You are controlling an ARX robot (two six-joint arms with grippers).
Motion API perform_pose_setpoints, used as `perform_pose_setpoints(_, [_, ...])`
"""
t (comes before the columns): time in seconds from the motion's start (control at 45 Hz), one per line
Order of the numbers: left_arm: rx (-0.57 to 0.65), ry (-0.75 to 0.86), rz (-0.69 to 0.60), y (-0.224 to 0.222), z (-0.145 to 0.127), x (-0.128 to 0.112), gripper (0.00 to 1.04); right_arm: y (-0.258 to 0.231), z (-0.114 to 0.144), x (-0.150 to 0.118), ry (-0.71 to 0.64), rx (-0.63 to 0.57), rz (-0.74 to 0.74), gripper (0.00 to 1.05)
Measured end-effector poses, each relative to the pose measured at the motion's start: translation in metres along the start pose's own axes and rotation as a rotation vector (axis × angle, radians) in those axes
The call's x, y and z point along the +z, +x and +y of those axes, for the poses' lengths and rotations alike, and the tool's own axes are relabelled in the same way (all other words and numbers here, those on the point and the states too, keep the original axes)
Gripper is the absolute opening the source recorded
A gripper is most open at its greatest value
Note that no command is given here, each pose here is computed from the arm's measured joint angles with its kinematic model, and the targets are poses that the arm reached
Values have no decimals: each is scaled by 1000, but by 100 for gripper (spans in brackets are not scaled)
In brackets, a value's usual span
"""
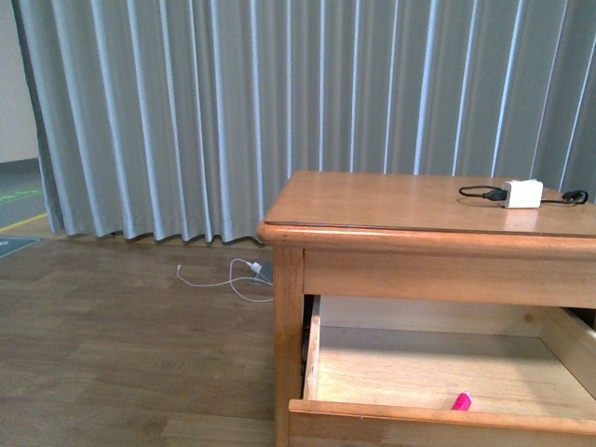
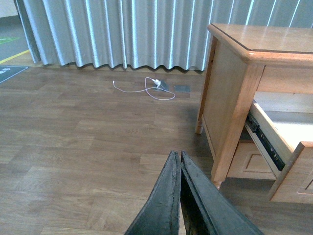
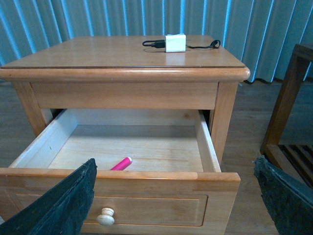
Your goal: Place pink marker in drawer with both arms
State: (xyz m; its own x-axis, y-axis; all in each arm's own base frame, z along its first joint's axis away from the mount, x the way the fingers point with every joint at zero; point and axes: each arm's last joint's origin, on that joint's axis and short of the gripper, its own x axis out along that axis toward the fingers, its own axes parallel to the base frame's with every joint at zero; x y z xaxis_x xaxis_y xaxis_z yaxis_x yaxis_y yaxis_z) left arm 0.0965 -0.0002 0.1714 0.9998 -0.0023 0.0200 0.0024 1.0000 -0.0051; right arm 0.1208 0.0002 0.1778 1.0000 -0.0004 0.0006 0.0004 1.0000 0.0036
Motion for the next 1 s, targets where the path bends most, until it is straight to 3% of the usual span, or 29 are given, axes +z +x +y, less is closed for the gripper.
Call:
perform_pose_setpoints(0.156, [0,0,0,0,0,0,7,0,0,0,0,1,0,96])
perform_pose_setpoints(0.222, [0,0,0,0,0,0,18,0,0,0,3,-13,7,96])
perform_pose_setpoints(0.356, [0,0,0,0,0,0,39,2,0,-7,44,-135,171,96])
perform_pose_setpoints(0.644, [0,0,0,0,0,0,84,28,2,-20,116,-19,494,96])
perform_pose_setpoints(0.711, [0,0,0,0,0,0,100,46,5,-26,135,26,577,96])
perform_pose_setpoints(1.0, [0,1,-1,0,0,0,99,99,21,-39,105,66,721,96])
